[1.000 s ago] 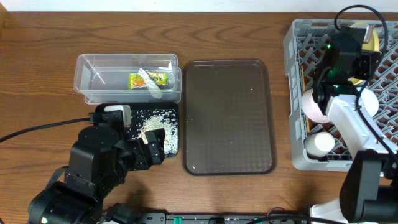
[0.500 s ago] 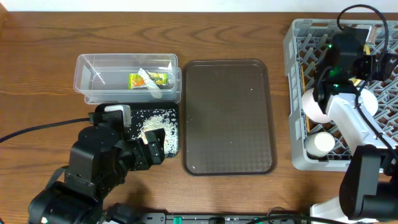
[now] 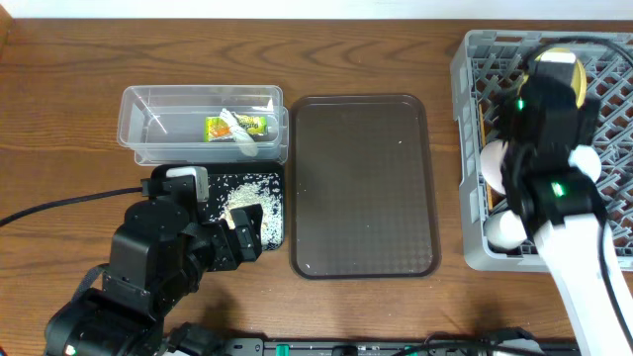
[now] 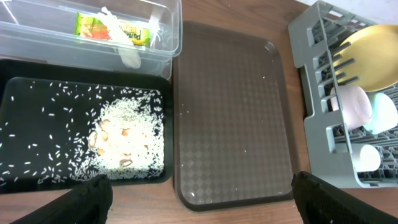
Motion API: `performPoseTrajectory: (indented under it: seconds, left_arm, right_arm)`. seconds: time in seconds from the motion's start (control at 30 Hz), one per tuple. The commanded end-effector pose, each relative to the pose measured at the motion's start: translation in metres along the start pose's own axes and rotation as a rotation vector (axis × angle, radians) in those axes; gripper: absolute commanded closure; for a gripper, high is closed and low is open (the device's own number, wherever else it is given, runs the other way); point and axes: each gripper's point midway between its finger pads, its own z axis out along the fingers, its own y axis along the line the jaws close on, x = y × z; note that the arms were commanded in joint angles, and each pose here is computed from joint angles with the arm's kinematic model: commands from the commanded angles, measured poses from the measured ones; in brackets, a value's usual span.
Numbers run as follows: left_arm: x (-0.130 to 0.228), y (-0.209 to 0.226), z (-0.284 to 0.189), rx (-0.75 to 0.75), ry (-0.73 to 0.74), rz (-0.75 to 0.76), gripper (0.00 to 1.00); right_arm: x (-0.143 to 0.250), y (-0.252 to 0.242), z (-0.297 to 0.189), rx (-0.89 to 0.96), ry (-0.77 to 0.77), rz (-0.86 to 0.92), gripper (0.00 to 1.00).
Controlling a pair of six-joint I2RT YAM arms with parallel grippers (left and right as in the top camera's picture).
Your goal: Sort waste into correct bins and load items into the dishwasher rack
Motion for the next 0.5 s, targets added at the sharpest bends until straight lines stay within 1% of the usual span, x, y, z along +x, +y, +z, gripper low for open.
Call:
performPoseTrajectory:
  seconds: [0.0, 0.03, 0.1, 0.2, 0.47]
  left_arm:
    - [-0.002, -0.001, -0.002, 0.0, -0.009, 0.009, 0.06]
    - [-0.002, -0.001, -0.002, 0.0, -0.009, 0.009, 0.06]
    - [-0.002, -0.001, -0.002, 0.0, -0.009, 0.01, 0.06]
    - [-0.002, -0.001, -0.002, 0.0, -0.009, 0.009, 0.06]
    - [-0.002, -0.001, -0.002, 0.0, -0.009, 0.009, 0.05]
  right_arm:
    - [-0.003, 0.085, -0.058, -0.525, 0.021, 0.151, 0.04]
    - [0.001, 0.1, -0.078, -0.631, 0.037, 0.133, 0.01]
    - [0.009, 0.114, -0.112, -0.754, 0.055, 0.101, 0.01]
    - [0.015, 0.111, -0.141, -0.797, 0.037, 0.057, 0.01]
    - [0.008, 0.082, -0.197, -0.858, -0.095, 0.084, 0.01]
